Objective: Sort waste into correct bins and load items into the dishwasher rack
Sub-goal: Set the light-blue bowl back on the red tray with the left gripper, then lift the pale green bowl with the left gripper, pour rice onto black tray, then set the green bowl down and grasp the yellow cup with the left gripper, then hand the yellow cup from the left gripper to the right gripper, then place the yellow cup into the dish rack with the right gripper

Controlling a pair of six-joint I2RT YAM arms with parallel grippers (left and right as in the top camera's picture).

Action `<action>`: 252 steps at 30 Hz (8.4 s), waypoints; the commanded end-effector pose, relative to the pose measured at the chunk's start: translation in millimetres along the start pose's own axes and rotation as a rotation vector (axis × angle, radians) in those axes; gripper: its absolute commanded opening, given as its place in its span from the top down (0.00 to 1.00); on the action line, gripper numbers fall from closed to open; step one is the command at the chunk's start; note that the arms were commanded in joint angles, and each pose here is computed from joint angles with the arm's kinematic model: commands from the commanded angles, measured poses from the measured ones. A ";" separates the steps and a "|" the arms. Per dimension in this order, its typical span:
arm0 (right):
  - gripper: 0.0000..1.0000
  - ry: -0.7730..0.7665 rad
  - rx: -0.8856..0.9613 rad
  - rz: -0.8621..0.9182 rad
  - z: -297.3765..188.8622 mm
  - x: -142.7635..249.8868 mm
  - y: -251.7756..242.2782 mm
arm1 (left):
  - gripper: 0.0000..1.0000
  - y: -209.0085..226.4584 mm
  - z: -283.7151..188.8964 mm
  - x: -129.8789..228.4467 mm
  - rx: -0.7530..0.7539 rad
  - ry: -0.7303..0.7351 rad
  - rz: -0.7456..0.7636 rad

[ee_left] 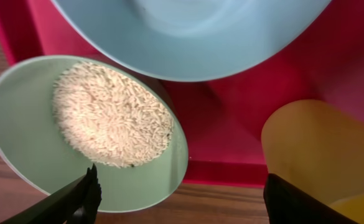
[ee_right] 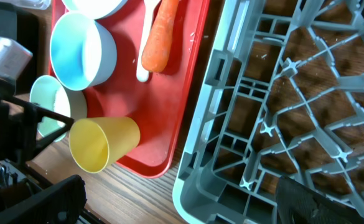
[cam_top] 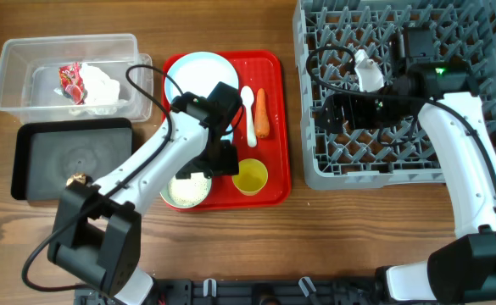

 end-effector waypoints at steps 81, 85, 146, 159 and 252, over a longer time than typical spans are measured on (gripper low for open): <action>0.00 -0.024 0.010 -0.011 1.4 -6.3 -1.4 | 0.96 317.6 -20.6 -48.2 1.708 -0.184 -0.889; 0.00 -0.022 0.010 -0.010 1.4 -5.9 -1.4 | 0.96 292.4 -31.4 -50.5 1.502 -0.382 -0.530; 0.00 -0.032 0.011 -0.013 1.4 -7.6 -1.6 | 0.52 -23.3 -30.2 6.8 0.330 -0.043 0.184; 0.00 -0.025 0.009 -0.012 1.4 -6.4 -1.4 | 0.96 -22.8 2.8 -6.5 0.289 0.090 0.097; 0.16 0.162 0.360 0.310 15.0 -6.5 -41.1 | 0.47 48.5 -66.7 -77.2 0.634 -0.263 -0.024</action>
Point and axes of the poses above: each gripper's point midway between its finger pads, its own z axis out along the fingers, its own y axis along the line the jaws close on, x = y × z, the point moved 9 cm from there along -z, back along the fingers, and after that the axes turned 3 degrees about -z, right-handed, at the moved point
